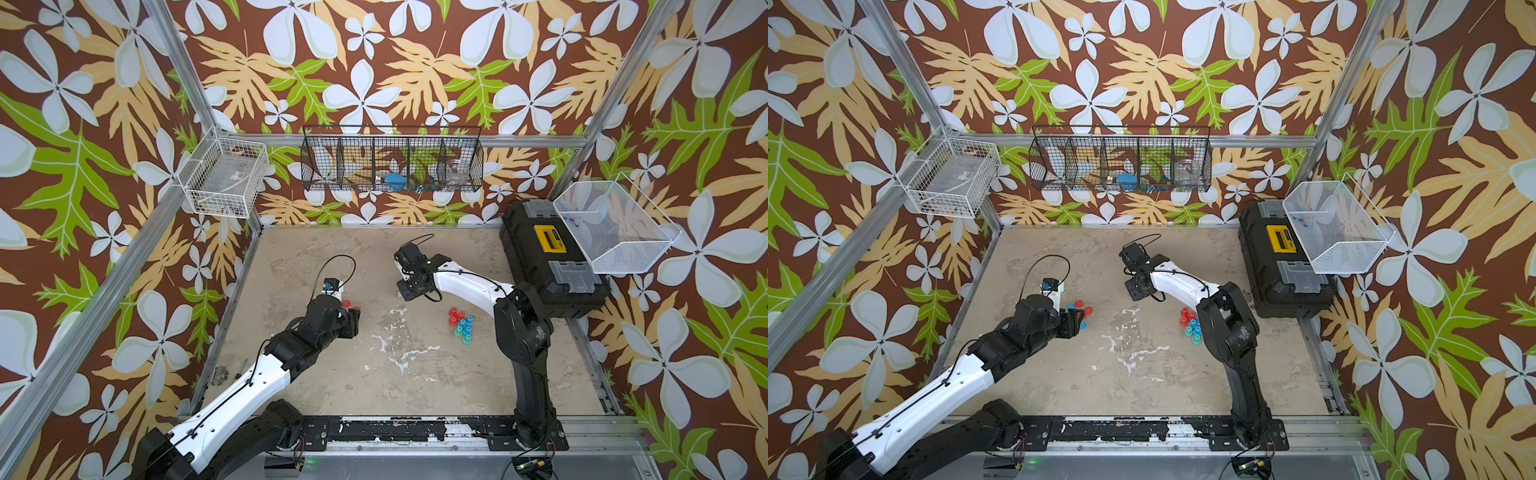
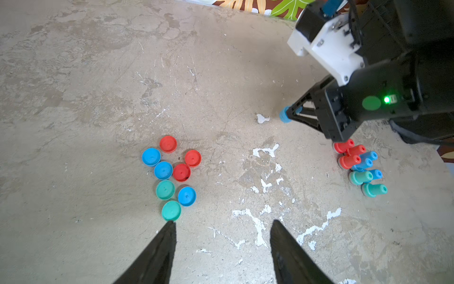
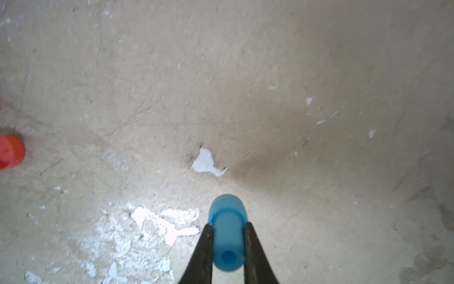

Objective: Close the stamp cap
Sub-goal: Place the stamp at the center of the board.

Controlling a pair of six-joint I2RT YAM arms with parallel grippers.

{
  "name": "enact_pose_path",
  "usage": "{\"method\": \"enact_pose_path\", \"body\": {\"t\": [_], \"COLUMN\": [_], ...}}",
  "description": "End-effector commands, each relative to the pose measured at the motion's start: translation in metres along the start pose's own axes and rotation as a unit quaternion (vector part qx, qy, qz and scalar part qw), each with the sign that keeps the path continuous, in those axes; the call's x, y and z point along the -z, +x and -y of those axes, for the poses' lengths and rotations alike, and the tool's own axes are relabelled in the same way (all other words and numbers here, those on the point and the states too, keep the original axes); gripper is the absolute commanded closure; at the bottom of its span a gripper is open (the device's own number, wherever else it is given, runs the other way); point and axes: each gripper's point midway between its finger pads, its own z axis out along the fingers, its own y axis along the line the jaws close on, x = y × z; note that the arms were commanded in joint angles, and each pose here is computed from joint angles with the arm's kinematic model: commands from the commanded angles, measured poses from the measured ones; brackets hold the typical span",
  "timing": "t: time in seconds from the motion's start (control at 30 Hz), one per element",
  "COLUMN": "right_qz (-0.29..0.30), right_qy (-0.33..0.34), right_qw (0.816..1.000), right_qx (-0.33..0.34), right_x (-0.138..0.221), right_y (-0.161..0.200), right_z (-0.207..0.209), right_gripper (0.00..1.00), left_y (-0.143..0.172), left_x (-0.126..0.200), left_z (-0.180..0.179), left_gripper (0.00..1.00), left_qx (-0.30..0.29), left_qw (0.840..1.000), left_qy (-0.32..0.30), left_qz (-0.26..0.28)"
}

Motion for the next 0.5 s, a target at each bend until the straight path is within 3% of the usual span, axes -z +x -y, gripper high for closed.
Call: {"method": "enact_pose_path", "body": {"t": [0.0,0.47], "right_qz": [-0.011,0.009], "right_qy": [0.011,0.014], "right_qw": [1.0,1.0], "right_qx": [0.004,-0.015], "right_x": [-0.003,-0.042], "right_y": [-0.01,-0.079], "right_z": [0.015,0.041], "right_gripper": [0.92,0.91], "left_y": [0.0,0.002], "left_x": [0.0,-0.003], "left_z": [0.0,0.0], "left_gripper": [0.37,0.37], "left_qx": [0.005,0.003], "left_qw": [1.0,1.0], "left_qy": [0.002,0.0], "left_qz": [0.0,-0.005]}}
